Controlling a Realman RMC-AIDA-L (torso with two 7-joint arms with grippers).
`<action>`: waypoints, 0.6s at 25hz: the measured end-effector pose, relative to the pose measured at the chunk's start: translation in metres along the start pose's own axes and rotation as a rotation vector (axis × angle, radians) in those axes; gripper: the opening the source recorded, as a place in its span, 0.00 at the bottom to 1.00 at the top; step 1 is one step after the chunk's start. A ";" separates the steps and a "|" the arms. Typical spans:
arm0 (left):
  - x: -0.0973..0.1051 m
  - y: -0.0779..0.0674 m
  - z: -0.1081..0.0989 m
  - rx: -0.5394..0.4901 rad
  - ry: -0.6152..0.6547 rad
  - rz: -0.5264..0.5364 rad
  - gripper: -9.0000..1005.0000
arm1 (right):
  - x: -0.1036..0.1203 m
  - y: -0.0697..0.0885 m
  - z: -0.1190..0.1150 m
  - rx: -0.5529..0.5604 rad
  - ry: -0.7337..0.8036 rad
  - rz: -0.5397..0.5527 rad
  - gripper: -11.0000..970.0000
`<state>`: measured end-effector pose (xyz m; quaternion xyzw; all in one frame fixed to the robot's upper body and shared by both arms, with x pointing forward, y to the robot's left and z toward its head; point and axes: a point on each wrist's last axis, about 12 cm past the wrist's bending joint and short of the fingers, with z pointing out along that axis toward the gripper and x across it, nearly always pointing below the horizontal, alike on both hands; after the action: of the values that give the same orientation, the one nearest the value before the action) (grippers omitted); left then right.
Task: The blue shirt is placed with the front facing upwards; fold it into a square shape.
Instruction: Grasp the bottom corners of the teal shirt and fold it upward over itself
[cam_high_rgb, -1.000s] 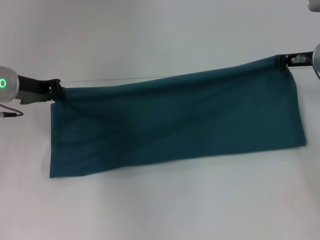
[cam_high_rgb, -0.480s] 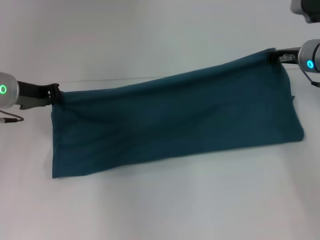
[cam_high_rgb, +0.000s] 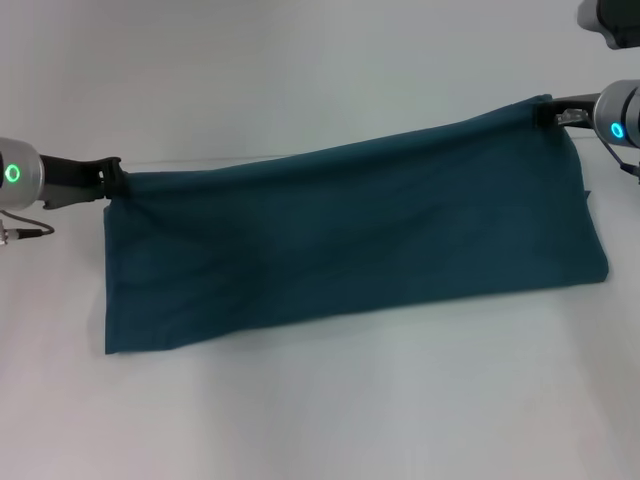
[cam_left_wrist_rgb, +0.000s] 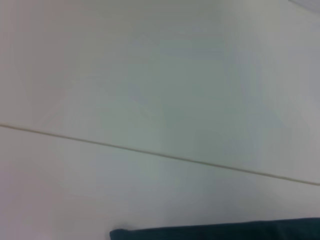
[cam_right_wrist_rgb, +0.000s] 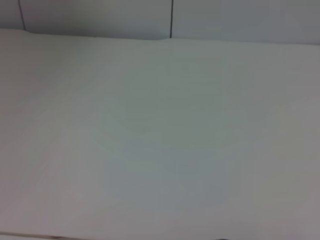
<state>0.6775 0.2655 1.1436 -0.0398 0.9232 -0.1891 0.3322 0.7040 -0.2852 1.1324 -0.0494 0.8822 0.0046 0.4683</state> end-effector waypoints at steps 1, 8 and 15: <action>0.000 0.000 0.000 0.000 -0.001 0.000 0.11 | 0.000 0.000 0.000 0.002 0.000 0.001 0.05; -0.003 -0.002 0.001 0.000 -0.019 -0.002 0.12 | 0.001 -0.001 0.000 0.009 -0.005 -0.011 0.06; -0.002 0.005 0.001 -0.009 -0.039 -0.069 0.12 | -0.003 0.000 0.001 0.018 -0.009 -0.087 0.10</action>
<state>0.6796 0.2697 1.1422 -0.0768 0.9155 -0.1956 0.3431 0.7059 -0.2845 1.1343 -0.0833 0.8770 -0.0233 0.4726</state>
